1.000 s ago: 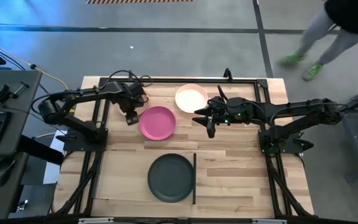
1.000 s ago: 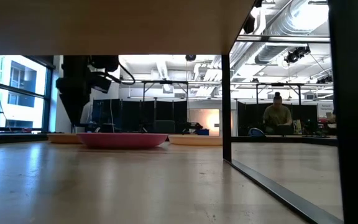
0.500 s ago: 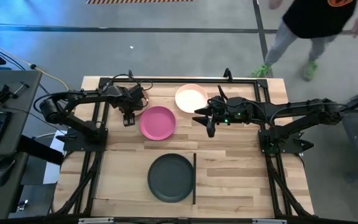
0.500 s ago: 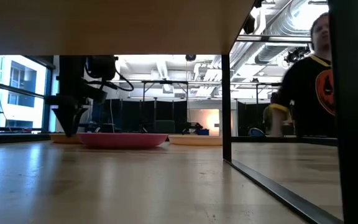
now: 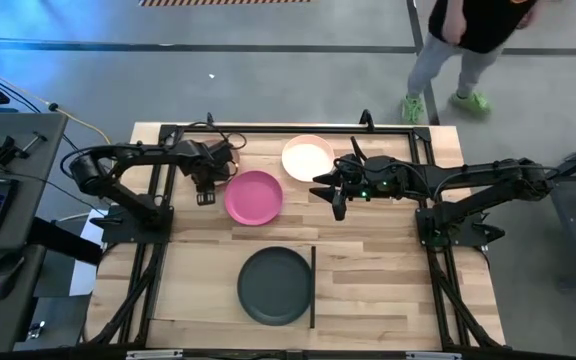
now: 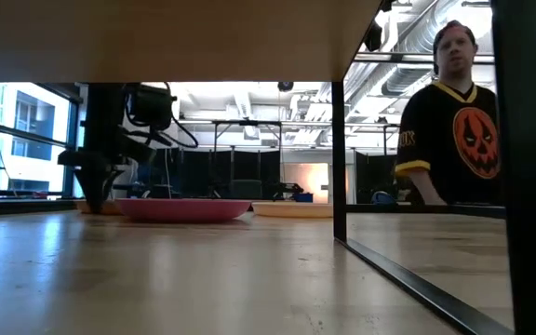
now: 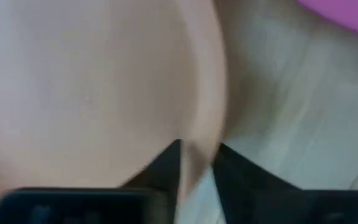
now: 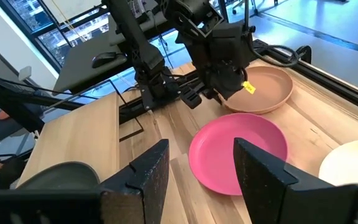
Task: Place and stack plates onto a shelf
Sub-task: Put the orange plate on the shelf
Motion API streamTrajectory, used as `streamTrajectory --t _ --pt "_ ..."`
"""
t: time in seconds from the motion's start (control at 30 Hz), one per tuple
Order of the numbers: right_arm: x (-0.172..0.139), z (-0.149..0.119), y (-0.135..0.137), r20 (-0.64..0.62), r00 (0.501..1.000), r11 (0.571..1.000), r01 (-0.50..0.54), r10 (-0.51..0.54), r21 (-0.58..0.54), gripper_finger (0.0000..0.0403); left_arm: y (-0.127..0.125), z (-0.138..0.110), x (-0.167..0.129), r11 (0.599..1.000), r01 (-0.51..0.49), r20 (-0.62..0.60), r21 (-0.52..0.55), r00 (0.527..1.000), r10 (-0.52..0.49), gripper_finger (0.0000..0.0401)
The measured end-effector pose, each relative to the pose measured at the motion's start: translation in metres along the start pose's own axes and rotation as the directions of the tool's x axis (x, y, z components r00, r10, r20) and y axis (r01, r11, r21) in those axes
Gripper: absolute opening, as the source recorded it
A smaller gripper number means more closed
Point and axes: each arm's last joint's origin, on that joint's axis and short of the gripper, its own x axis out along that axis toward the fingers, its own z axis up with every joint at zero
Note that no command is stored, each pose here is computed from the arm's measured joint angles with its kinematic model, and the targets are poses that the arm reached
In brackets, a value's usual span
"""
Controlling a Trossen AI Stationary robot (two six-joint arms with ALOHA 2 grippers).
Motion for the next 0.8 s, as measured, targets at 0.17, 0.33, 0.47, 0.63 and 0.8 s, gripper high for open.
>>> streamTrajectory --t 0.17,0.33,0.47,0.63,0.8 --pt "0.0 0.0 0.0 0.0 1.0 1.0 -0.001 0.001 0.0 0.0161 0.005 -0.002 -0.026 0.998 -0.041 0.004 -0.049 0.999 0.041 0.0008" --pt "0.0 0.0 0.0 0.0 1.0 1.0 -0.001 0.001 -0.019 0.0161 0.014 -0.003 -0.076 0.99 -0.099 0.082 -0.102 0.991 0.108 0.0003" --pt "0.0 0.0 0.0 0.0 1.0 1.0 -0.001 0.001 -0.023 0.0161 0.018 -0.004 -0.131 0.978 -0.132 0.165 -0.161 0.973 0.159 0.0002" --pt "0.0 0.0 0.0 0.0 1.0 0.999 0.0 0.0 -0.052 0.0161 -0.005 -0.001 -0.203 0.985 -0.109 0.315 -0.134 0.938 0.146 0.0001" --pt "0.0 0.0 0.0 0.001 1.0 0.998 0.002 -0.002 -0.057 0.0161 -0.061 -0.001 -0.248 0.998 -0.057 0.408 0.029 0.912 0.04 0.0001"
